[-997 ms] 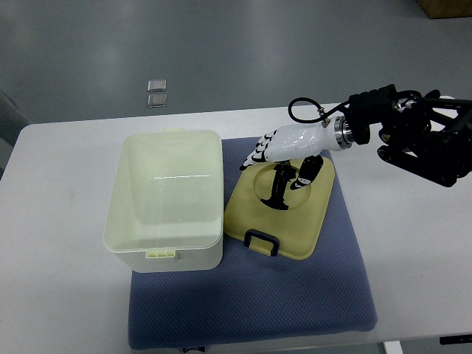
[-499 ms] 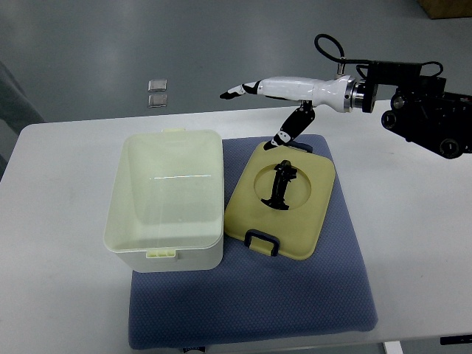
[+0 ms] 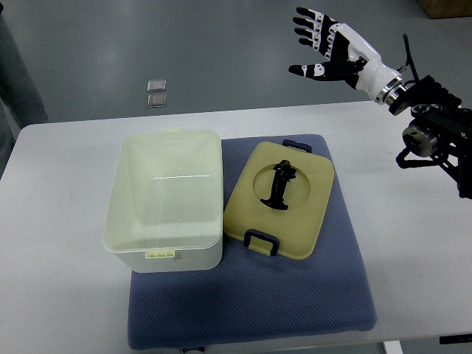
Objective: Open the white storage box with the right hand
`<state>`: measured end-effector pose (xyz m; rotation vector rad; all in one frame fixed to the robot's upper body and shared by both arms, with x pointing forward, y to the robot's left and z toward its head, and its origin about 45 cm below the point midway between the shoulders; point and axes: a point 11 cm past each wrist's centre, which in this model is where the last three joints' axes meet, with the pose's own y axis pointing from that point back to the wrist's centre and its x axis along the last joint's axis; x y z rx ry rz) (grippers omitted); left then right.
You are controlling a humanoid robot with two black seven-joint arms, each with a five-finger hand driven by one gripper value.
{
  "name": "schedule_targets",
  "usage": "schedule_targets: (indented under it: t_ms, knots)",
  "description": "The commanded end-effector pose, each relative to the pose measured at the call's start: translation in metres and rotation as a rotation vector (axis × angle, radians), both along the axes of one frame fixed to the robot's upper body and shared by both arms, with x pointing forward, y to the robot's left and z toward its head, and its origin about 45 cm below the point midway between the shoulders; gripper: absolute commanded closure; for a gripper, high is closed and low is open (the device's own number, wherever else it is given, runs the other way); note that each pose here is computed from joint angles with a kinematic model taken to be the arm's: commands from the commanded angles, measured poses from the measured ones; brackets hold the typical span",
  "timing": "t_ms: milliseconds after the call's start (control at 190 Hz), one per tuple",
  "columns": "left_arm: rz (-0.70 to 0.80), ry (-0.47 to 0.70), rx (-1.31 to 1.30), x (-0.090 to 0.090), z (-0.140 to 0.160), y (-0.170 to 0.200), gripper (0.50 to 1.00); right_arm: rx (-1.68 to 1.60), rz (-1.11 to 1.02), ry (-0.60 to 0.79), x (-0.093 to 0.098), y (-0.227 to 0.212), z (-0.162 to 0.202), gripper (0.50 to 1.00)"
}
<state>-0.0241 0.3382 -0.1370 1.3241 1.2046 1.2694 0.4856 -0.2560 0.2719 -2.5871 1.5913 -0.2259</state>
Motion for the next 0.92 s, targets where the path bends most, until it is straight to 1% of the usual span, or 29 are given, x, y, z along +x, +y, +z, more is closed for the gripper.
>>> schedule_targets:
  t_ms: [0,68,152,257,304,478,635,740,913]
  knots:
    - [0.000,0.001,0.000,0.000,0.000,0.000,0.500,0.105,-0.065,0.073,-0.002,-0.006,-0.022,0.576]
    - [0.000,0.000,0.000,0.000,0.000,0.000,0.500,0.180,-0.107,0.125,-0.004,-0.010,-0.033,0.576]
    - [0.000,0.000,0.000,0.000,0.000,0.000,0.500,0.271,-0.171,0.232,-0.007,-0.019,-0.051,0.576]
    - [0.000,0.000,0.000,0.000,0.000,0.000,0.500,0.332,-0.207,0.310,-0.009,-0.023,-0.063,0.576]
    - [0.000,0.000,0.000,0.000,0.000,0.000,0.500,0.355,-0.210,0.334,-0.011,-0.018,-0.070,0.576]
    - [0.000,0.001,0.000,-0.001,0.000,0.000,0.500,0.412,-0.216,0.368,-0.016,-0.005,-0.084,0.574]
    - [0.000,0.000,0.000,0.000,0.000,0.000,0.500,0.426,-0.248,0.382,-0.021,-0.008,-0.097,0.572]
    - [0.001,-0.001,0.000,0.000,0.000,0.000,0.500,0.439,-0.290,0.370,-0.022,-0.020,-0.101,0.572]
    - [0.000,0.000,0.000,0.000,0.000,0.000,0.500,0.454,-0.300,0.372,-0.024,-0.017,-0.106,0.572]
